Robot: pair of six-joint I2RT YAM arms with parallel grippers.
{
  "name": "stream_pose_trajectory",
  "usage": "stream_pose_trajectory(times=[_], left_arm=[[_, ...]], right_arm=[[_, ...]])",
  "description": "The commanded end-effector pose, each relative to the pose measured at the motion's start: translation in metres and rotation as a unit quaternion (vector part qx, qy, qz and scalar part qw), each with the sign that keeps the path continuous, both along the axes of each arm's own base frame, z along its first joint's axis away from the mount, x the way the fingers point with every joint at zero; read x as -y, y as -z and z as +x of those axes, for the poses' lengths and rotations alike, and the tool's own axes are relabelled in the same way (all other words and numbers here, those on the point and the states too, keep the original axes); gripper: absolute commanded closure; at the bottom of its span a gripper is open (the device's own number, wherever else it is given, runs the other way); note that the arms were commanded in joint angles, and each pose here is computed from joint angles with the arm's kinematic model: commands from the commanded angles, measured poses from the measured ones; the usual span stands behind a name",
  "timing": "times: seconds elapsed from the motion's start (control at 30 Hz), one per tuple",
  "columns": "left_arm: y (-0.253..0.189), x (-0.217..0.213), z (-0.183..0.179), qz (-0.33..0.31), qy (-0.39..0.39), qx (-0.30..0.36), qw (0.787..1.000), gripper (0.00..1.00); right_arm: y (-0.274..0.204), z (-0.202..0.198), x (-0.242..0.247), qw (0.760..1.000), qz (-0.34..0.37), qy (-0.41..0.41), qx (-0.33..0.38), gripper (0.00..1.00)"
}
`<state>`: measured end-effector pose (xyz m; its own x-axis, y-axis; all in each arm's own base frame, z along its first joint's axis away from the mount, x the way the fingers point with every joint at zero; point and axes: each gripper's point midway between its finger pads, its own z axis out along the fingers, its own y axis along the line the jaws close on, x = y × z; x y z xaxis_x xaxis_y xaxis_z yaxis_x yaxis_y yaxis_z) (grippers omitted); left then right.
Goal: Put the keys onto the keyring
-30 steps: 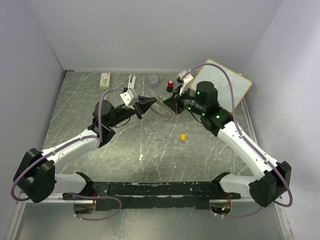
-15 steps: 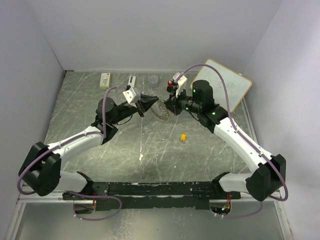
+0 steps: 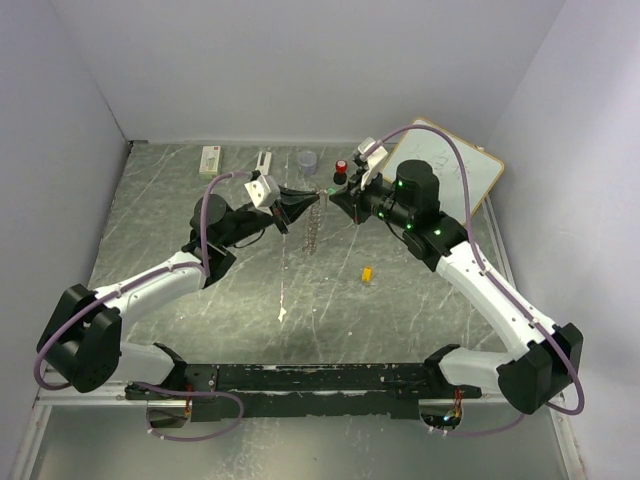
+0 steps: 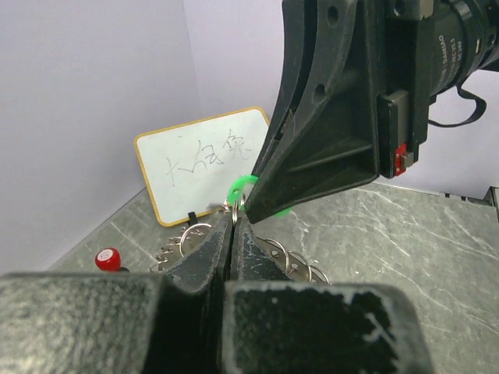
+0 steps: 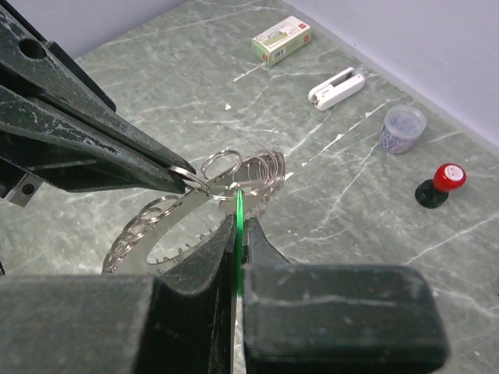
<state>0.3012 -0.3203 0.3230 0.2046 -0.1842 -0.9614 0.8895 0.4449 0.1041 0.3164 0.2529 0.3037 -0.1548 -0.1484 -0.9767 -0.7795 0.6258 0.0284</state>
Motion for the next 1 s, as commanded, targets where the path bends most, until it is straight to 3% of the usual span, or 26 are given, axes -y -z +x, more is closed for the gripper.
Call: stream_pose_trajectory(times=[0.0,0.67,0.83,0.9,0.97], left_arm=[[-0.036,-0.003,-0.01,-0.027,0.017,0.049,0.998,0.93],[-0.015,-0.005,0.002,-0.009,-0.001,0.014,1.0,0.93],[-0.013,-0.005,0.017,-0.013,-0.026,-0.02,0.999,0.91],[-0.008,-0.009,0.027,-0.006,-0.05,-0.038,0.998,0.59],[-0.008,-0.017,0.033,-0.013,-0.081,-0.044,0.996,0.35]], right_arm=[[-0.027,0.007,0.006,0.999,0.014,0.023,0.03,1.0],[-0.055,0.001,0.009,0.998,0.01,0.016,0.055,1.0],[-0.06,-0.001,0.009,0.998,0.014,0.013,0.062,1.0],[-0.061,0.0,0.012,0.998,0.013,0.02,0.065,1.0],[-0.063,0.0,0.015,0.997,0.01,0.026,0.066,1.0]])
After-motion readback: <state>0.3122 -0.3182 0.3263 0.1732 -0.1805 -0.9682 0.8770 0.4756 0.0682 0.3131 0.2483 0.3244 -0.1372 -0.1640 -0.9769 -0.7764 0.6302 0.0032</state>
